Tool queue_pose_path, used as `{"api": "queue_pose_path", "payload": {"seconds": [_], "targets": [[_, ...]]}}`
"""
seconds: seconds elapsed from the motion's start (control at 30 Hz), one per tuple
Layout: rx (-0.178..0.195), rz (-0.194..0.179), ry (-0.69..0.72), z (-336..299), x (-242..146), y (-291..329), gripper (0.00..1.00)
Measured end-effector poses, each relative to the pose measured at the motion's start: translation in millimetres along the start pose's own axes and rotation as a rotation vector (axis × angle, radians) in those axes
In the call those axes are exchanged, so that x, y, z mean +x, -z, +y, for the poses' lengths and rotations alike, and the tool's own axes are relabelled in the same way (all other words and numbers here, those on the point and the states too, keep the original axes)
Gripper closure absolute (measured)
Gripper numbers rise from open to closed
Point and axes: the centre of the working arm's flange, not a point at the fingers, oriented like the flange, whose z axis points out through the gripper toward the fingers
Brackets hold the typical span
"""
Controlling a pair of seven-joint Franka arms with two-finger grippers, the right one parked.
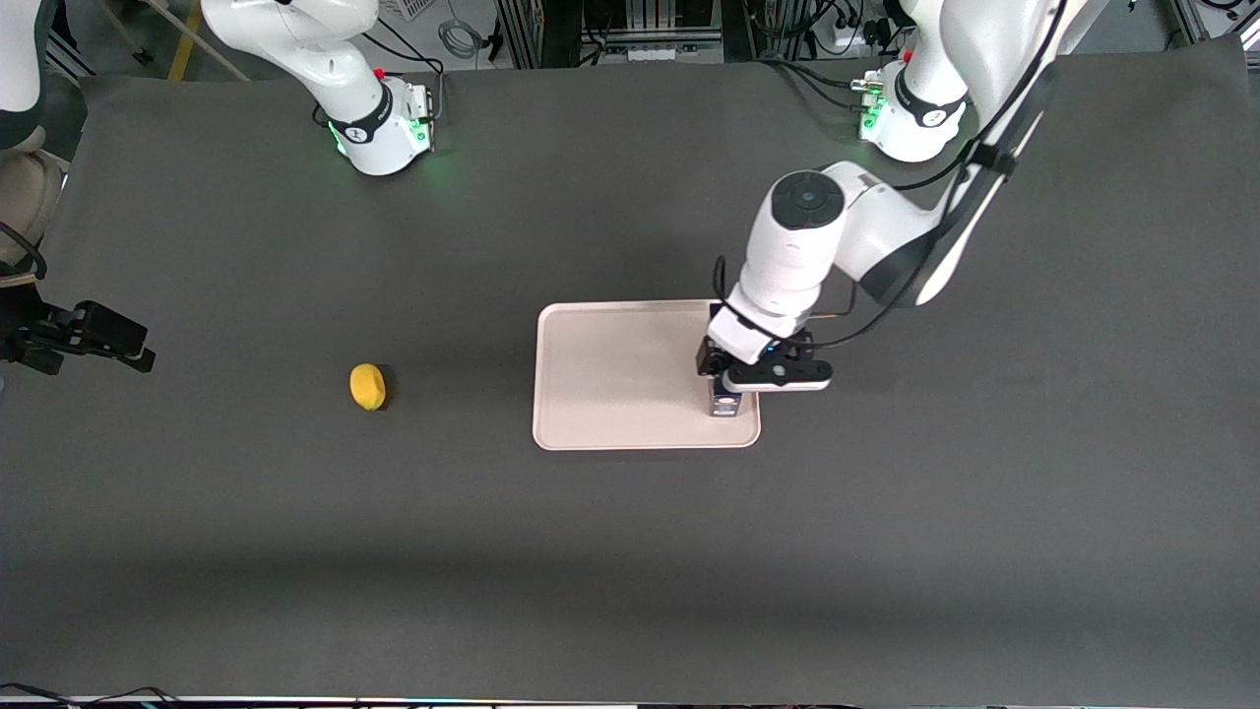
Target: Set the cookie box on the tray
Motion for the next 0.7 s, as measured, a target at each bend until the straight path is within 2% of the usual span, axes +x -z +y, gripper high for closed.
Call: {"api": "queue_pose_path", "payload": {"seconds": [0.23, 0.43, 0.53, 0.7], "targets": [[0.016, -0.077, -0.046, -62.5, 39.9, 66.2, 0.0], [0.088, -0.124, -0.07, -129.9, 65.5, 128.7, 0.0], [0.116, -0.137, -0.078, -161.6, 72.5, 155.6, 0.0], [0.14, -0.137, -0.105, -214.9, 79.7, 191.7, 0.0]]}}
